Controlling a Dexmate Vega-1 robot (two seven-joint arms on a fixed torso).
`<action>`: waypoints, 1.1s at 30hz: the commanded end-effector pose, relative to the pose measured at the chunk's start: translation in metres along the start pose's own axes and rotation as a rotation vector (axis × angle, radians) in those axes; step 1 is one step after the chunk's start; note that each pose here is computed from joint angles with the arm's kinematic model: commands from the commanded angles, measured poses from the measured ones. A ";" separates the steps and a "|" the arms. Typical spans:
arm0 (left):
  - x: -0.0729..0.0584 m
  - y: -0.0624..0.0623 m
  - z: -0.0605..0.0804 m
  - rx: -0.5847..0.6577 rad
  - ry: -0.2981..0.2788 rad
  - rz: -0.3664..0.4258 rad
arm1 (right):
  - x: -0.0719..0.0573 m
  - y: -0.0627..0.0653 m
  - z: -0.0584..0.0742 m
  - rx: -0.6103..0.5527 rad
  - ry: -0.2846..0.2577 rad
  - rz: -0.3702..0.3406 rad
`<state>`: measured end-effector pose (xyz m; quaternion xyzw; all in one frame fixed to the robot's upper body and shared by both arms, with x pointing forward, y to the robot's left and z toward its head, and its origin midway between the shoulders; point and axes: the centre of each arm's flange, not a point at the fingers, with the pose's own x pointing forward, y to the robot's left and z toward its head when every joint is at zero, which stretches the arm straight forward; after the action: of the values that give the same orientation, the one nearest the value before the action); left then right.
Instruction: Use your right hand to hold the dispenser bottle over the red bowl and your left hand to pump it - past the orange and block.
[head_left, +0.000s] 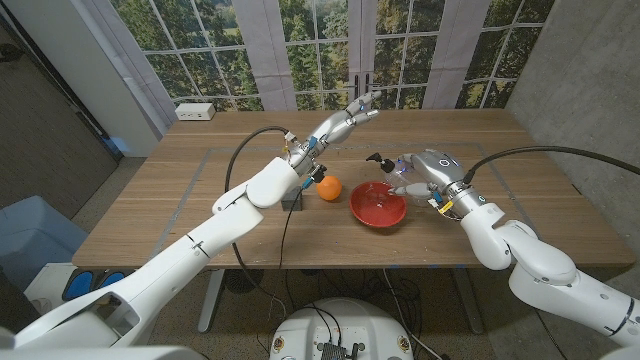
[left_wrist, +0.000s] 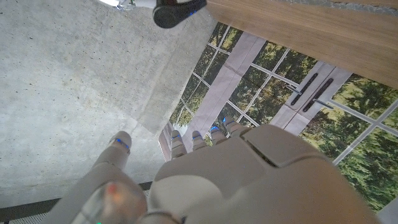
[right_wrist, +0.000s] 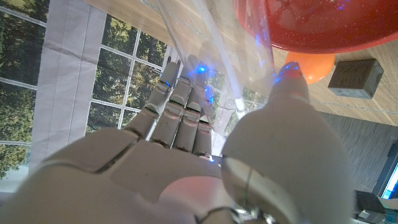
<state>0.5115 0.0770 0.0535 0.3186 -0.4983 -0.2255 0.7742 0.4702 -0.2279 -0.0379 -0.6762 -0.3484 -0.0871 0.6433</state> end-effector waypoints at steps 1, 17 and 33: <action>0.010 -0.016 0.004 0.033 -0.033 -0.040 | 0.002 -0.003 0.002 0.001 0.004 0.011; 0.019 -0.031 0.013 0.124 -0.082 -0.046 | 0.002 -0.004 0.007 -0.019 0.004 0.017; 0.031 -0.050 0.004 0.041 -0.136 -0.076 | 0.007 -0.007 0.008 0.007 0.023 0.056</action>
<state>0.5127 0.0338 0.0438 0.3547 -0.5322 -0.2428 0.7294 0.4678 -0.2206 -0.0313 -0.6839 -0.3328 -0.0818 0.6440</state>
